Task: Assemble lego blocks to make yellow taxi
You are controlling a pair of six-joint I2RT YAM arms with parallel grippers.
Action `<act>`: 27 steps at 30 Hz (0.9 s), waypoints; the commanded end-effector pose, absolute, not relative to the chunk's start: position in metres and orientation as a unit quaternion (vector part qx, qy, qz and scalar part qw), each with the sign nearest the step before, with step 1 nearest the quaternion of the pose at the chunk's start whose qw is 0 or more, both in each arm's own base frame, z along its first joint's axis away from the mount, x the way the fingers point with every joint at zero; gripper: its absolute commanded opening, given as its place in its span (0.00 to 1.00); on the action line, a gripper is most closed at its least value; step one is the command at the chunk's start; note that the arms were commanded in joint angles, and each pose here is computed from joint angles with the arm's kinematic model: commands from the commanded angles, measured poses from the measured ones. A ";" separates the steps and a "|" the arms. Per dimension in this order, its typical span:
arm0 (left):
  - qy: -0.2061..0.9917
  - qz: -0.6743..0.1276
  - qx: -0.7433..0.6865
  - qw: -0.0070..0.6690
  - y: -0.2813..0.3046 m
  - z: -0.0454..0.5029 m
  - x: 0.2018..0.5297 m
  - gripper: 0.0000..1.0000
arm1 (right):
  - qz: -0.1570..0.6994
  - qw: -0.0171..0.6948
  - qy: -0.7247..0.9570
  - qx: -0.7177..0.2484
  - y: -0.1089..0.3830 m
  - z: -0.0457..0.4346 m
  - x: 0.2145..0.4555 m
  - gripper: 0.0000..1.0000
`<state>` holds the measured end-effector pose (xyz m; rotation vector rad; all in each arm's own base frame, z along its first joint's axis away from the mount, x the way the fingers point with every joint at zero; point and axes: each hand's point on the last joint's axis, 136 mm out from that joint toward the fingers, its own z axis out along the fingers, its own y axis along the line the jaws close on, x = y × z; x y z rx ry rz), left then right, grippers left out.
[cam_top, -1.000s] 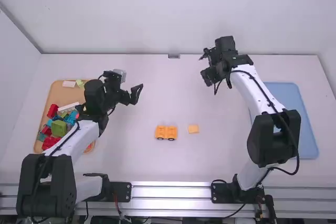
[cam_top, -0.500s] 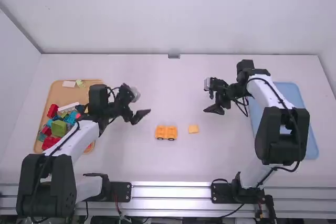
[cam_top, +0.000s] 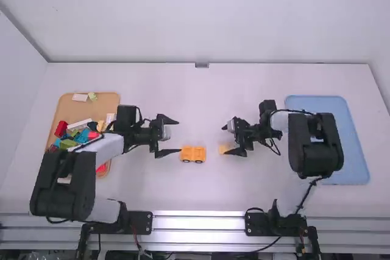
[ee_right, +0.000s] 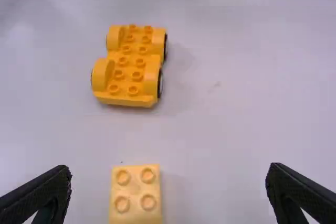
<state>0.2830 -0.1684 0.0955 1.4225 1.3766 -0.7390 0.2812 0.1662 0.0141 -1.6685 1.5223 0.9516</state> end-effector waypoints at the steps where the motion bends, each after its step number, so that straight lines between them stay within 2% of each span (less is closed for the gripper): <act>1: 0.527 -0.352 0.591 0.499 -0.183 0.097 0.269 0.99 | 0.396 0.324 0.594 -0.621 0.172 0.003 0.276 0.99; 3: 0.529 -0.353 0.592 0.495 -0.189 0.093 0.271 0.99 | 0.404 0.317 0.594 -0.619 0.172 -0.002 0.274 0.97; 5: 0.552 -0.346 0.588 0.480 -0.192 0.086 0.275 0.99 | 0.404 0.315 0.575 -0.638 0.170 -0.007 0.268 0.89; 6: 0.552 -0.346 0.588 0.480 -0.192 0.086 0.275 0.99 | 0.404 0.315 0.575 -0.638 0.170 -0.007 0.268 0.89; 8: 0.566 -0.335 0.591 0.467 -0.194 0.078 0.276 0.99 | 0.397 0.318 0.566 -0.648 0.167 -0.009 0.266 0.78; 14: 0.571 -0.332 0.596 0.458 -0.197 0.074 0.273 0.97 | 0.375 0.304 0.608 -0.630 0.160 -0.028 0.270 0.70; 19: 0.572 -0.335 0.595 0.456 -0.197 0.074 0.272 0.99 | 0.367 0.316 0.610 -0.627 0.161 -0.036 0.267 0.63; 23: 0.576 -0.336 0.594 0.450 -0.197 0.072 0.271 0.99 | 0.368 0.320 0.612 -0.623 0.159 -0.037 0.265 0.46; 27: 0.586 -0.326 0.597 0.440 -0.194 0.064 0.271 0.99 | 0.389 0.323 0.617 -0.603 0.158 -0.027 0.267 0.40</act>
